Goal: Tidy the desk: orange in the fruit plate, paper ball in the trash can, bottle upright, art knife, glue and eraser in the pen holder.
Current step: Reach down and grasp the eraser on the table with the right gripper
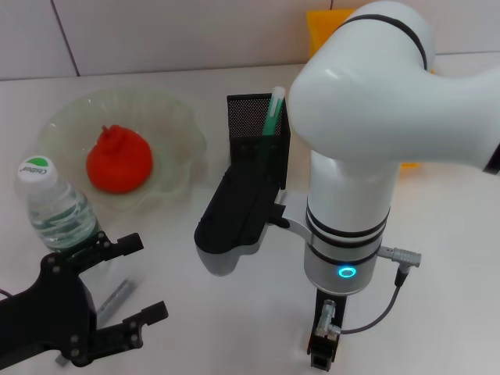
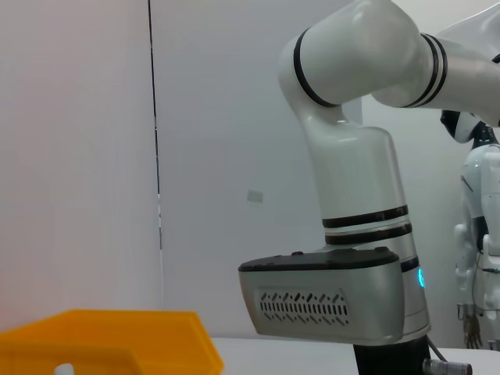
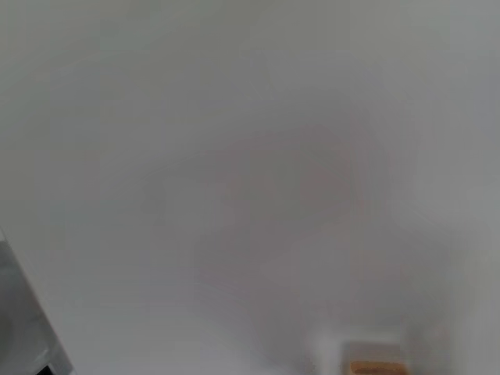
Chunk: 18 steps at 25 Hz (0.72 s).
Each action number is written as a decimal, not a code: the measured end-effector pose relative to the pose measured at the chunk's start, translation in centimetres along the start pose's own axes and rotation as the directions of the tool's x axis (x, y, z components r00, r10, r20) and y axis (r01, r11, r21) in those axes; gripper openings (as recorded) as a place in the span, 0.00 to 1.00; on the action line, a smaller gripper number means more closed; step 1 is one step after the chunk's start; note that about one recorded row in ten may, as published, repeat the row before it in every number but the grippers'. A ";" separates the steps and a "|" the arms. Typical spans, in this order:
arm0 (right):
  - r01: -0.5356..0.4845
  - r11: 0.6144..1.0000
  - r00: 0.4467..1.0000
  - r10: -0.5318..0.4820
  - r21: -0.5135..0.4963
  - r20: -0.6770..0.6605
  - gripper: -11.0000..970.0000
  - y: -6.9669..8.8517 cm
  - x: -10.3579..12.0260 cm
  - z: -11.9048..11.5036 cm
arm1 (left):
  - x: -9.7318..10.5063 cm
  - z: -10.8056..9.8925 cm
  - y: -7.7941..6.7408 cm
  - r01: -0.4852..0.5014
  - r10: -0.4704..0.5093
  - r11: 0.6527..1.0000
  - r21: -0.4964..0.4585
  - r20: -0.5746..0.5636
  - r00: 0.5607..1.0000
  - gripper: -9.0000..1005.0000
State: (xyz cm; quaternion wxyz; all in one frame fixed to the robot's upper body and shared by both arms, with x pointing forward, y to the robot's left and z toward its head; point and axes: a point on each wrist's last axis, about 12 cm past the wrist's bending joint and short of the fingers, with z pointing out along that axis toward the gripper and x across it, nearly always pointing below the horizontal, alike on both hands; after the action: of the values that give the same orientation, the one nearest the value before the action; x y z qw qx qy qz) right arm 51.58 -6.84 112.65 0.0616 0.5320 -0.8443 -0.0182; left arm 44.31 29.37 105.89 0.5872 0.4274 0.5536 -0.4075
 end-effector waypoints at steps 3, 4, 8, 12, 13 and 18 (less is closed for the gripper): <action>0.000 1.000 1.000 0.000 0.000 0.000 0.47 0.0 0.0 0.0 | 0.0 0.0 0.0 0.002 -0.002 1.000 0.001 0.002 1.000 0.80; 0.000 1.000 1.000 0.000 0.000 0.000 0.47 0.0 0.0 0.0 | 0.0 0.0 -0.1 0.003 -0.003 1.000 0.001 0.002 1.000 0.80; 0.000 1.000 1.000 0.000 0.003 0.001 0.47 0.0 0.0 0.0 | 0.0 -0.1 -0.1 0.003 -0.003 1.000 0.001 0.003 1.000 0.80; 0.002 1.000 1.000 -0.002 0.006 0.004 0.47 0.0 -0.1 0.0 | 0.0 -0.1 -0.1 0.004 -0.004 1.000 0.002 0.004 1.000 0.80; 0.002 1.000 1.000 -0.002 0.006 0.004 0.47 0.0 0.0 0.0 | 0.0 -0.1 -0.1 0.004 -0.004 1.000 0.003 0.003 1.000 0.80; -0.001 1.000 1.000 0.001 0.007 0.001 0.43 -0.1 0.0 0.0 | 0.0 -0.1 -0.2 0.005 -0.005 1.000 0.003 0.003 1.000 0.80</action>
State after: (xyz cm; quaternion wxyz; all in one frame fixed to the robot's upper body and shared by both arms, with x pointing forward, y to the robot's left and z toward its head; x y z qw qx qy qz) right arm 51.64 -6.85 112.64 0.0593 0.5320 -0.8445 -0.0154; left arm 44.14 29.39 105.87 0.5865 0.4264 0.5530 -0.4104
